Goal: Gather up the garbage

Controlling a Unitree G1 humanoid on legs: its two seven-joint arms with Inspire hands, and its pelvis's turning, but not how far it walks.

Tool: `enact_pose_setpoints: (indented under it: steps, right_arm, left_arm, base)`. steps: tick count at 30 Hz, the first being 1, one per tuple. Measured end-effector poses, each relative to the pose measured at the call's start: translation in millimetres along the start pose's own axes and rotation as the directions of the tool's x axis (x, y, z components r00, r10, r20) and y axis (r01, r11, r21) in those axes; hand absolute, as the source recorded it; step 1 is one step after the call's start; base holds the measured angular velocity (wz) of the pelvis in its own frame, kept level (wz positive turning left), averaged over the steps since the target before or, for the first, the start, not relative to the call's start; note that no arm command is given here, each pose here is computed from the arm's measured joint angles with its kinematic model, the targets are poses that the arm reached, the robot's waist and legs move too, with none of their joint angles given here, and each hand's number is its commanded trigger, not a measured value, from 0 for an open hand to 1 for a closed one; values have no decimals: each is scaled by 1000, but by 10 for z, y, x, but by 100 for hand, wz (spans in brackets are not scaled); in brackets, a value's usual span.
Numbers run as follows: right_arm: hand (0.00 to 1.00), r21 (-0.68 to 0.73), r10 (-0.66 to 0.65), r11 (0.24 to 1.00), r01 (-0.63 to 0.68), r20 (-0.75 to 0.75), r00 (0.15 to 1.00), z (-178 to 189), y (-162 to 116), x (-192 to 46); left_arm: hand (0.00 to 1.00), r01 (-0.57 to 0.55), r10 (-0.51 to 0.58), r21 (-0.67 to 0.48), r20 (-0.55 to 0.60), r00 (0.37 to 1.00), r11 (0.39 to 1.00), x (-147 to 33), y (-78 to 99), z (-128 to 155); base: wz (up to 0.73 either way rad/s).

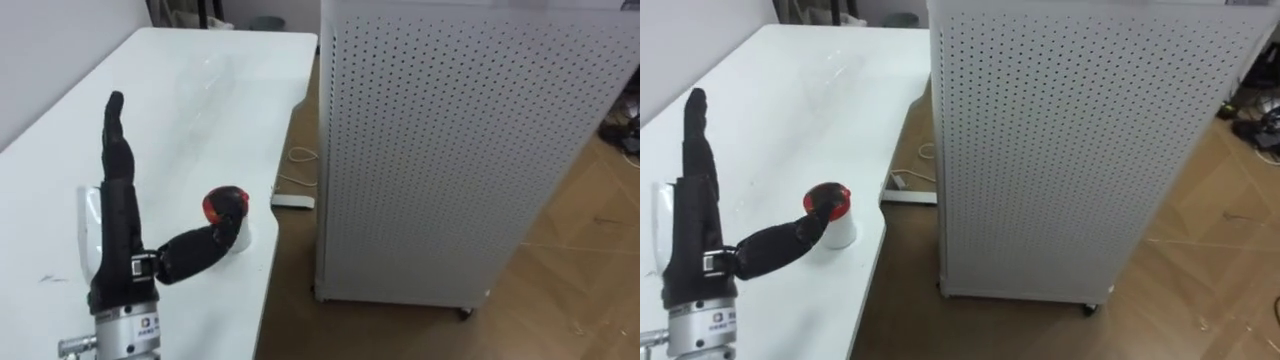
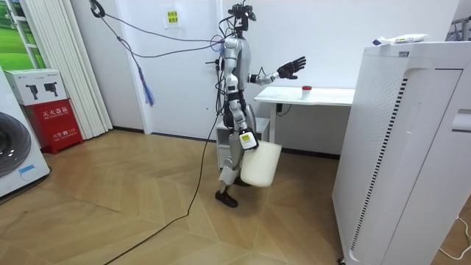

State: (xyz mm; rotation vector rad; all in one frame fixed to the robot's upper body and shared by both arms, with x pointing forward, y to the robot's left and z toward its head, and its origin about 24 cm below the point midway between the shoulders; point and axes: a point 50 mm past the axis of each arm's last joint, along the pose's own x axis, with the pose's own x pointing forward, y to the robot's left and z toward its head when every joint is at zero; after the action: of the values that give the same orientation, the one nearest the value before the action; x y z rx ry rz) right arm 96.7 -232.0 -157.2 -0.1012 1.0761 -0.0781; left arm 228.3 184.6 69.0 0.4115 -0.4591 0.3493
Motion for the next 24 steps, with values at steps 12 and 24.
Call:
enact_pose_setpoints:
  steps: [12,24]
  right_arm:
    - [100,-40,68,997,-68,-4,998,32,23,9]
    - [100,-43,68,997,-68,-4,998,15,29,2]
  left_arm:
    - [0,89,-88,3,-123,989,996,-180,-41,-162]
    - [0,133,-129,3,-203,971,991,-300,-66,-301]
  base:
    - [2]
    - [2]
